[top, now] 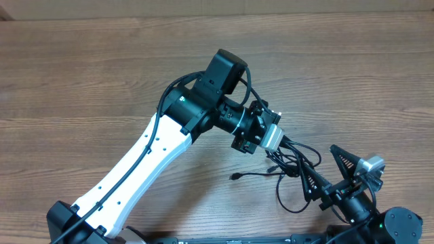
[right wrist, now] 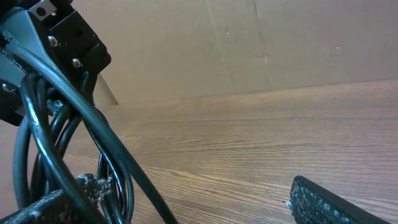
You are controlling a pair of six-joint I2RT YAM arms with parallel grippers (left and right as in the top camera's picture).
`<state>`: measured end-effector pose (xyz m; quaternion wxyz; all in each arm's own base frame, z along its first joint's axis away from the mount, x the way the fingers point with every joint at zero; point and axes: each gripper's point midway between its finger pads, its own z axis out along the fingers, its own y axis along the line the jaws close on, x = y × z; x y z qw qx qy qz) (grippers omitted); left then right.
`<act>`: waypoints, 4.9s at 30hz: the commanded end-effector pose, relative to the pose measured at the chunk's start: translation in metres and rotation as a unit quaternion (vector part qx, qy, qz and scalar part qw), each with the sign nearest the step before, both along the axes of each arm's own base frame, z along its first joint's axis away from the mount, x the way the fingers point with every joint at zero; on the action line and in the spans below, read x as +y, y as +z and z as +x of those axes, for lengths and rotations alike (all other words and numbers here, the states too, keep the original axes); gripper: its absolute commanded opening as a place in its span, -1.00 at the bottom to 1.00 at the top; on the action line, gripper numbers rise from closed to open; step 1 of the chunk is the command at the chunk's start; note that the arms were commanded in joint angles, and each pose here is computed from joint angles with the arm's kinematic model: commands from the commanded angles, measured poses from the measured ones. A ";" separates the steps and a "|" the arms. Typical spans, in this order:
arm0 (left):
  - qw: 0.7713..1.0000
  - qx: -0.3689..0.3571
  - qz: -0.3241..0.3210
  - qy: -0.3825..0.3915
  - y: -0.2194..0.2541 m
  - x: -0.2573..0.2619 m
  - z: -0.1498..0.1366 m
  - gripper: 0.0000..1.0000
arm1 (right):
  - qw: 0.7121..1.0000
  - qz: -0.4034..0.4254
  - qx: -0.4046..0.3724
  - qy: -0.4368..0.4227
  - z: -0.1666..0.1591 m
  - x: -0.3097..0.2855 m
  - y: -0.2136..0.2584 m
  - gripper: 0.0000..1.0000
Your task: Untangle cables
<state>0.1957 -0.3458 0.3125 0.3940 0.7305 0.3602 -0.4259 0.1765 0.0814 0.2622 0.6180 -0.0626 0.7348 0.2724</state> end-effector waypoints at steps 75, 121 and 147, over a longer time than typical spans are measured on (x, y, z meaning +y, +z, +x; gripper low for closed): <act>0.998 0.021 0.057 -0.029 -0.010 0.003 -0.041 -0.92 | 1.000 0.012 -0.008 0.002 0.000 0.001 0.006 0.89; 0.910 0.379 0.052 0.162 0.056 -0.009 0.032 -0.92 | 0.975 0.052 0.097 -0.191 0.014 -0.059 -0.037 1.00; 0.758 0.556 0.071 0.334 0.044 -0.007 0.082 -0.92 | 0.967 0.248 0.049 -0.020 0.004 -0.005 0.037 1.00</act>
